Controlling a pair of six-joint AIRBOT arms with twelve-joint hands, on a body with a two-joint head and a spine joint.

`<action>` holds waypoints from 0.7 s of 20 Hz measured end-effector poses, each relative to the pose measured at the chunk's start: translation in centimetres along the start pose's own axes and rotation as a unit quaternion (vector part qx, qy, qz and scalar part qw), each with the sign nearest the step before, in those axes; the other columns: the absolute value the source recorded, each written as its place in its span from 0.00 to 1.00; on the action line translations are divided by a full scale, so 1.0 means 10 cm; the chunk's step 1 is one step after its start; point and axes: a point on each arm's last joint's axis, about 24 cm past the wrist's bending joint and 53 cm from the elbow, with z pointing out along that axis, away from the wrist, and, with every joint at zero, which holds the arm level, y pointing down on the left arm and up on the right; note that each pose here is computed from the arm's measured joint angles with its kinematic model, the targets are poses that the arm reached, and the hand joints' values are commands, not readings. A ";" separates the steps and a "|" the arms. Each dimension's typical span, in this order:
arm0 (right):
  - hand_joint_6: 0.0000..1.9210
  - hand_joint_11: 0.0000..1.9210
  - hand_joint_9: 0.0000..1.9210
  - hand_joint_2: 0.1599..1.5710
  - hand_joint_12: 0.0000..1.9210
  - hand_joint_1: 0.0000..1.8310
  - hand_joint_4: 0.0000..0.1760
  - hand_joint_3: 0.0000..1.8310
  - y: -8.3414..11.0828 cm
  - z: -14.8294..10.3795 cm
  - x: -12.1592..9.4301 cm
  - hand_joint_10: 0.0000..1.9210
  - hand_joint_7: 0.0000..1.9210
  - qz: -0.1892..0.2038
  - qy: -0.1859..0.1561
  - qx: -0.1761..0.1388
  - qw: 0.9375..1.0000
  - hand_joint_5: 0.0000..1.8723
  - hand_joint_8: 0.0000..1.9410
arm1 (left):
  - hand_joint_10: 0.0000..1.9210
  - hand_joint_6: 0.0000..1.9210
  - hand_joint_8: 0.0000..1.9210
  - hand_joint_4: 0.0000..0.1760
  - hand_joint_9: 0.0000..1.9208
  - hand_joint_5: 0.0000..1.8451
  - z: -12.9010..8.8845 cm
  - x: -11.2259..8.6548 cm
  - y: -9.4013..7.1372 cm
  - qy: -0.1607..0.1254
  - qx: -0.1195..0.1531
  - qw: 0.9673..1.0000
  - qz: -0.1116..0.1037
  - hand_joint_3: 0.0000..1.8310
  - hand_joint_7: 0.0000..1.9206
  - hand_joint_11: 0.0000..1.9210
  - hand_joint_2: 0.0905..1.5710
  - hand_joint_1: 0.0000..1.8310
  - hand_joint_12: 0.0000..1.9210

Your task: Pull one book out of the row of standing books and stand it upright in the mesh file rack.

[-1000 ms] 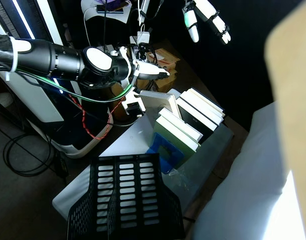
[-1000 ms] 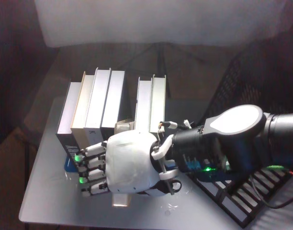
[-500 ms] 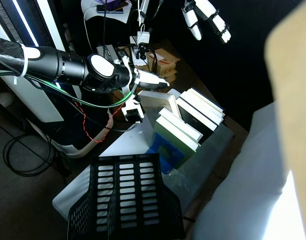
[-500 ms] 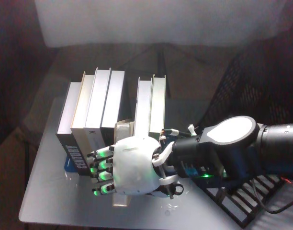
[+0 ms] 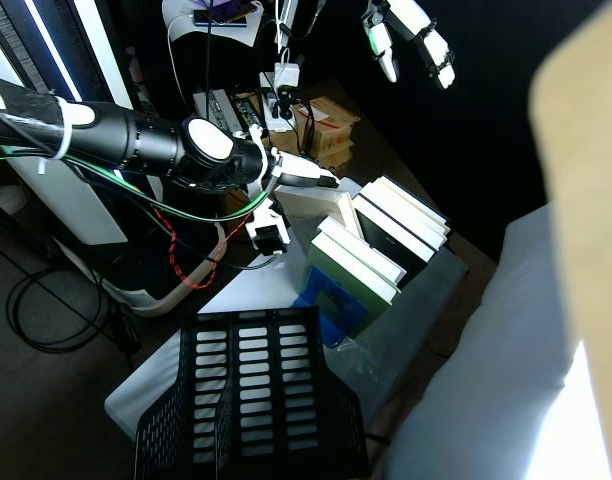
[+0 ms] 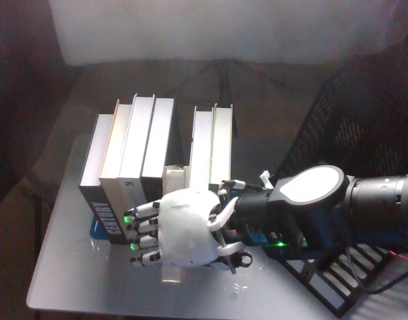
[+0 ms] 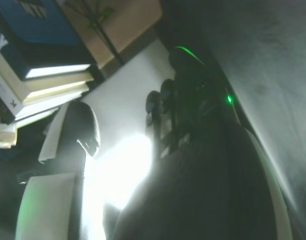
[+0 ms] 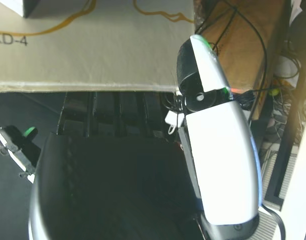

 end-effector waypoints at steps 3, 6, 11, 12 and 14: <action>0.00 0.00 0.08 0.76 0.07 0.59 0.00 0.00 -0.05 0.04 0.11 0.02 0.10 0.002 0.010 0.010 1.000 0.15 0.00 | 0.01 0.00 0.00 0.00 0.06 0.10 0.00 0.00 0.00 0.000 0.000 1.000 -0.001 0.00 0.07 0.00 0.90 0.41 0.42; 0.00 0.00 0.08 0.76 0.07 0.59 0.00 0.00 -0.07 0.10 0.17 0.02 0.10 0.012 0.015 0.015 1.000 0.15 0.00 | 0.01 0.00 0.00 0.00 0.05 0.09 -0.01 0.04 0.01 0.003 0.001 1.000 -0.004 0.00 0.06 0.00 0.90 0.39 0.58; 0.00 0.00 0.08 0.76 0.07 0.59 0.00 0.00 -0.17 0.11 0.20 0.02 0.10 0.016 0.018 0.029 0.999 0.15 0.00 | 0.01 0.00 0.00 0.00 0.06 0.10 -0.01 0.03 0.01 0.002 0.000 1.000 -0.005 0.00 0.07 0.00 0.89 0.36 0.65; 0.00 0.00 0.08 0.76 0.07 0.59 0.00 0.00 -0.17 0.11 0.20 0.02 0.10 0.016 0.018 0.030 0.999 0.15 0.00 | 0.01 0.00 0.00 0.00 0.06 0.10 -0.01 0.03 0.01 0.002 0.000 1.000 -0.006 0.00 0.07 0.00 0.88 0.37 0.68; 0.00 0.00 0.08 0.76 0.07 0.59 0.00 0.00 -0.17 0.11 0.20 0.02 0.10 0.016 0.018 0.030 0.999 0.15 0.00 | 0.01 0.00 0.00 0.00 0.05 0.09 -0.01 0.03 0.01 0.002 0.001 1.000 -0.006 0.00 0.06 0.00 0.90 0.34 0.68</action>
